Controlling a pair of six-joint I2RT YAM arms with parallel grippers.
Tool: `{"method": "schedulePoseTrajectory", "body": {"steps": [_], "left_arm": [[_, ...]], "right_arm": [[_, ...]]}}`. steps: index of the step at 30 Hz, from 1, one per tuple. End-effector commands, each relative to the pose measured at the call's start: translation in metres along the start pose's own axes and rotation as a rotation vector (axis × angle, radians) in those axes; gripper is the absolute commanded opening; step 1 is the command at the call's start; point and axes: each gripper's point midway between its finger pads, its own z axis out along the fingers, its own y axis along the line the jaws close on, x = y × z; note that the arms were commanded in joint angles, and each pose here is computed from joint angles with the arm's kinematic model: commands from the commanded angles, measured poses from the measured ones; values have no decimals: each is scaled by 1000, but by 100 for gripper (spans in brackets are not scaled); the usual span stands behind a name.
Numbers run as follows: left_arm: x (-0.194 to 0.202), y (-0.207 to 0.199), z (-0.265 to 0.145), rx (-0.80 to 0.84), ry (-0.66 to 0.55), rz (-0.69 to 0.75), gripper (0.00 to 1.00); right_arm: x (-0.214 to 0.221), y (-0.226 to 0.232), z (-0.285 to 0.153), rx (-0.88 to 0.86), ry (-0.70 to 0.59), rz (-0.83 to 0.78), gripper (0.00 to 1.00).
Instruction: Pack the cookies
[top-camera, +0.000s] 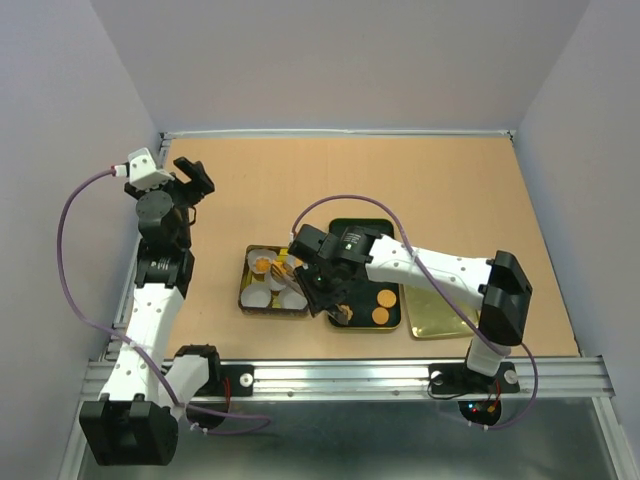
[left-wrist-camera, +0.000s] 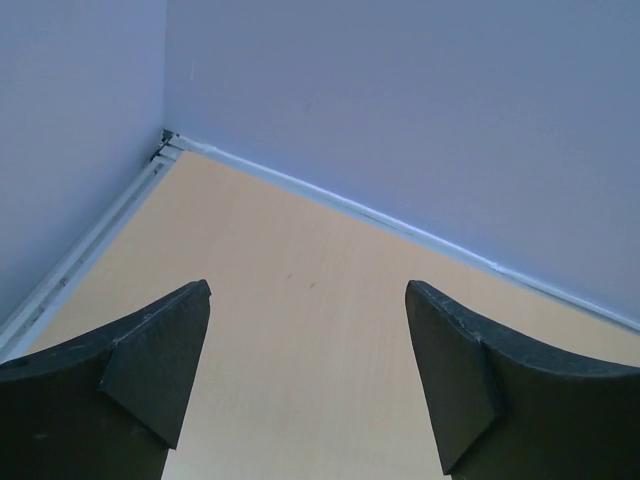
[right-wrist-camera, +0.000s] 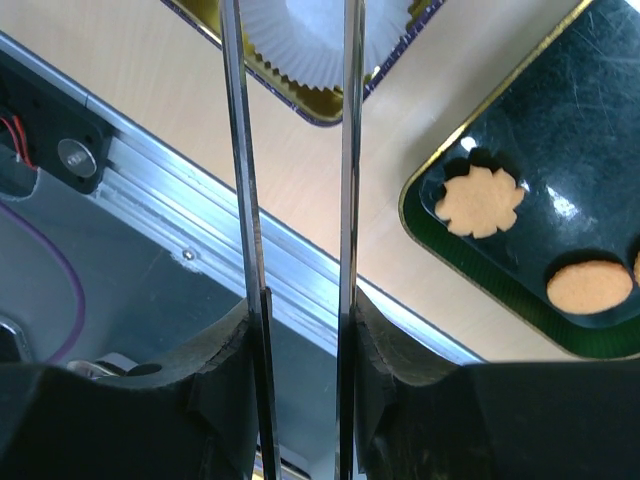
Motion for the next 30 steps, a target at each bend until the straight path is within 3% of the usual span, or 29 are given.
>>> {"method": "schedulePoseTrajectory", "body": {"steps": [1,10,20,24,30], "left_arm": [[-52,-5,11,-30,-161,32,91],[-75,6,19,-105,-270,56,93],[-51,24,10,-142,-284,52,95],[-49,25,6,-138,-287,51,95],[-48,26,4,-138,-288,53,95]], "right_arm": [[-19,15,7,-45,-59,-43,37],[-20,14,18,-32,-41,-55,39],[-21,10,26,-9,-32,-53,50],[-28,14,18,-7,-59,-53,53],[-59,17,-36,44,-177,-53,54]]}}
